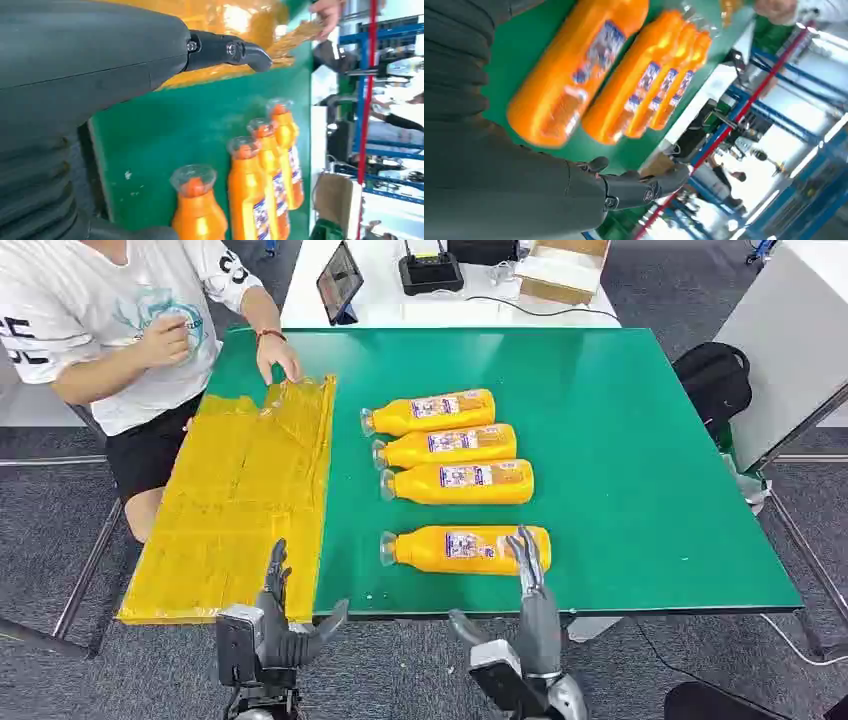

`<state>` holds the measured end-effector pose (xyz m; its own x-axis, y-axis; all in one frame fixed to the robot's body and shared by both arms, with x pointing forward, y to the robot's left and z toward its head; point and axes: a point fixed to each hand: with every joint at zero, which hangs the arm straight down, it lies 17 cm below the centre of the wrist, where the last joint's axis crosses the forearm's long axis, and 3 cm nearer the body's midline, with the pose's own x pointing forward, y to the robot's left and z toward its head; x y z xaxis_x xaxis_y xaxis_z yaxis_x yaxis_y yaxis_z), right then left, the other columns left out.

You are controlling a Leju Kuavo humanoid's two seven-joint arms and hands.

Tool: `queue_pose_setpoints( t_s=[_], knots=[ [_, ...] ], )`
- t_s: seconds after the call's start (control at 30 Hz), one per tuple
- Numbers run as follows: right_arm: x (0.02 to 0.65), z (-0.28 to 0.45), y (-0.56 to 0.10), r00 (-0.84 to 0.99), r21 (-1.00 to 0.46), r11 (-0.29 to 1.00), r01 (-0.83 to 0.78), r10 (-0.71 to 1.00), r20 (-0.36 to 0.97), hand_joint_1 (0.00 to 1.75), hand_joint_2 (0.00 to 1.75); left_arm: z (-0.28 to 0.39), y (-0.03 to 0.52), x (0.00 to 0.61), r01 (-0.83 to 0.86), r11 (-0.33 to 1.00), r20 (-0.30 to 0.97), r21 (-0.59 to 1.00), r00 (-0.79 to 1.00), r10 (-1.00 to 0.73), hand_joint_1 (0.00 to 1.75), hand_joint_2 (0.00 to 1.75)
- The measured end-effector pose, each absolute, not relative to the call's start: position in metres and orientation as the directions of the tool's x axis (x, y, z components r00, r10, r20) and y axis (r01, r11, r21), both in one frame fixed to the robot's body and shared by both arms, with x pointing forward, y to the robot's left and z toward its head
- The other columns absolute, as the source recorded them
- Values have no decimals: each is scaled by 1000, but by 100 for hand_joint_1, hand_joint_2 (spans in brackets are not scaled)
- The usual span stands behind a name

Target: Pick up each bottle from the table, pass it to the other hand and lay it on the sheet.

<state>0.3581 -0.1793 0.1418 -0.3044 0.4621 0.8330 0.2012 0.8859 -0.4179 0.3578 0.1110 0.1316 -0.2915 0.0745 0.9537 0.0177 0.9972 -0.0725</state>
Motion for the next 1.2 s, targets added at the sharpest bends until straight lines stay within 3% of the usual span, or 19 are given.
queue_pose_setpoints(
  t_s=[0.37, 1.2],
  knots=[
    [406, 151, -208, -227, -669, 725, 164, 688, 690, 0, 175, 144, 118, 363, 27, 998, 942, -52, -330, 58, 0, 175],
    [421, 47, -247, 19, -807, 579, -117, 813, 581, 0, 175, 130, 125, 367, 28, 999, 958, -40, -283, 47, 0, 175]
  ],
)
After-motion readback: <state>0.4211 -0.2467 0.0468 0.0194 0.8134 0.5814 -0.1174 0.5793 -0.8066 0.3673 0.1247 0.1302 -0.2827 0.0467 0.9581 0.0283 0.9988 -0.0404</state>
